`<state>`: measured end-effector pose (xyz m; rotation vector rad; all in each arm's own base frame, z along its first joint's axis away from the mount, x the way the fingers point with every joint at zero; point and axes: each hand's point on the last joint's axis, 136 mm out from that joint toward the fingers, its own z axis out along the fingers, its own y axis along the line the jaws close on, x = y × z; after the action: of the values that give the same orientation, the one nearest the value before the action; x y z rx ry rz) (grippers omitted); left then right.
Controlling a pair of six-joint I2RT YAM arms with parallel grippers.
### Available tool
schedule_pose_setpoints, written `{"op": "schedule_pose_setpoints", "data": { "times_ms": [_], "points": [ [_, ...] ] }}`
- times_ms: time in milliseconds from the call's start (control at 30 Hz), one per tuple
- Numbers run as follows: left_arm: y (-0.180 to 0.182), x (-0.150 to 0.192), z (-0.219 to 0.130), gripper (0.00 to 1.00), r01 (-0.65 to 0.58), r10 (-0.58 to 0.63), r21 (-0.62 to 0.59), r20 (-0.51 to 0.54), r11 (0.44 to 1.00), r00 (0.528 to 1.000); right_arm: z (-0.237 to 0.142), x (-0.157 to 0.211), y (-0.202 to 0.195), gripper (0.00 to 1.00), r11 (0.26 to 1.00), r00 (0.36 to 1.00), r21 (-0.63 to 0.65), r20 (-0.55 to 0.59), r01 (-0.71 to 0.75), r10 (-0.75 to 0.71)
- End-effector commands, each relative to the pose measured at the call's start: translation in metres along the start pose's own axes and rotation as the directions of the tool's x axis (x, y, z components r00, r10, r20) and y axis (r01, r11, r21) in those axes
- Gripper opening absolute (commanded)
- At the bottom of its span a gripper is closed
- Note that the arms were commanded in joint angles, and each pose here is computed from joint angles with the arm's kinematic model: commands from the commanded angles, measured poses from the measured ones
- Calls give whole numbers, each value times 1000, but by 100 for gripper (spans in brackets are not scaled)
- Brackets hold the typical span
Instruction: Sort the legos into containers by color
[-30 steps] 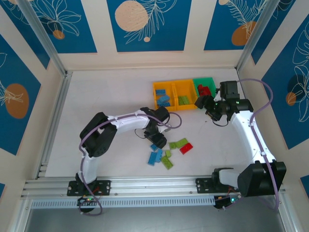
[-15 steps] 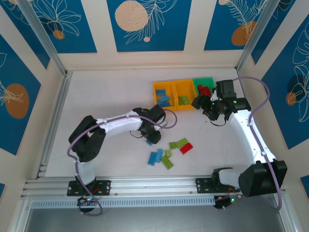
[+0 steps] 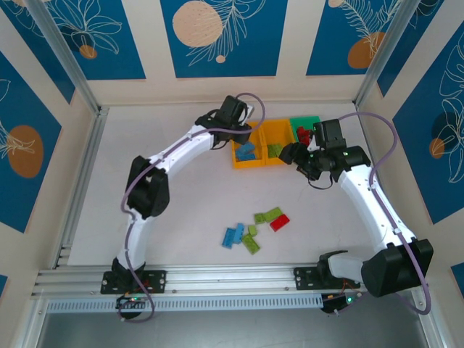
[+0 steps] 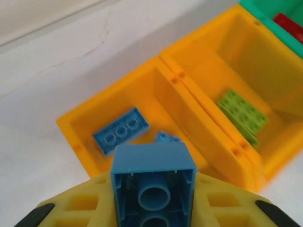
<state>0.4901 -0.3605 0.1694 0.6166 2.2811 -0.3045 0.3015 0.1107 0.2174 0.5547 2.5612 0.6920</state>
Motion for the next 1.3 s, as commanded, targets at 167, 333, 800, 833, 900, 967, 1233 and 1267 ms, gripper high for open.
{"op": "schedule_pose_setpoints", "data": {
  "times_ms": [167,333,800,833,900,967,1233,1267],
  "points": [
    [4,-50,-14,54,9,-8,-7,90,1000,996,-7,12,-10,71,998,999,48,-2,-35,35],
    [-3,-67,-69,52,4,-11,48,150,999,989,-6,35,-17,71,995,996,82,-64,-60,65],
    [-69,55,-258,53,-467,309,332,430,820,849,39,158,-74,72,928,926,368,-329,-53,183],
    [-74,72,-262,55,-516,351,343,440,785,826,45,163,-78,73,925,921,377,-342,-48,187],
    [-83,106,-263,60,-595,421,375,450,711,787,57,168,-86,73,921,913,388,-364,-33,186],
    [-92,131,-264,64,-652,473,390,465,650,749,69,169,-89,73,919,907,395,-379,-19,182],
    [-105,150,-260,93,-684,505,436,465,585,727,96,166,-109,68,882,915,470,-366,25,170],
    [-105,150,-259,93,-686,511,437,459,582,726,97,167,-114,66,873,915,486,-364,26,175]
  ]
}}
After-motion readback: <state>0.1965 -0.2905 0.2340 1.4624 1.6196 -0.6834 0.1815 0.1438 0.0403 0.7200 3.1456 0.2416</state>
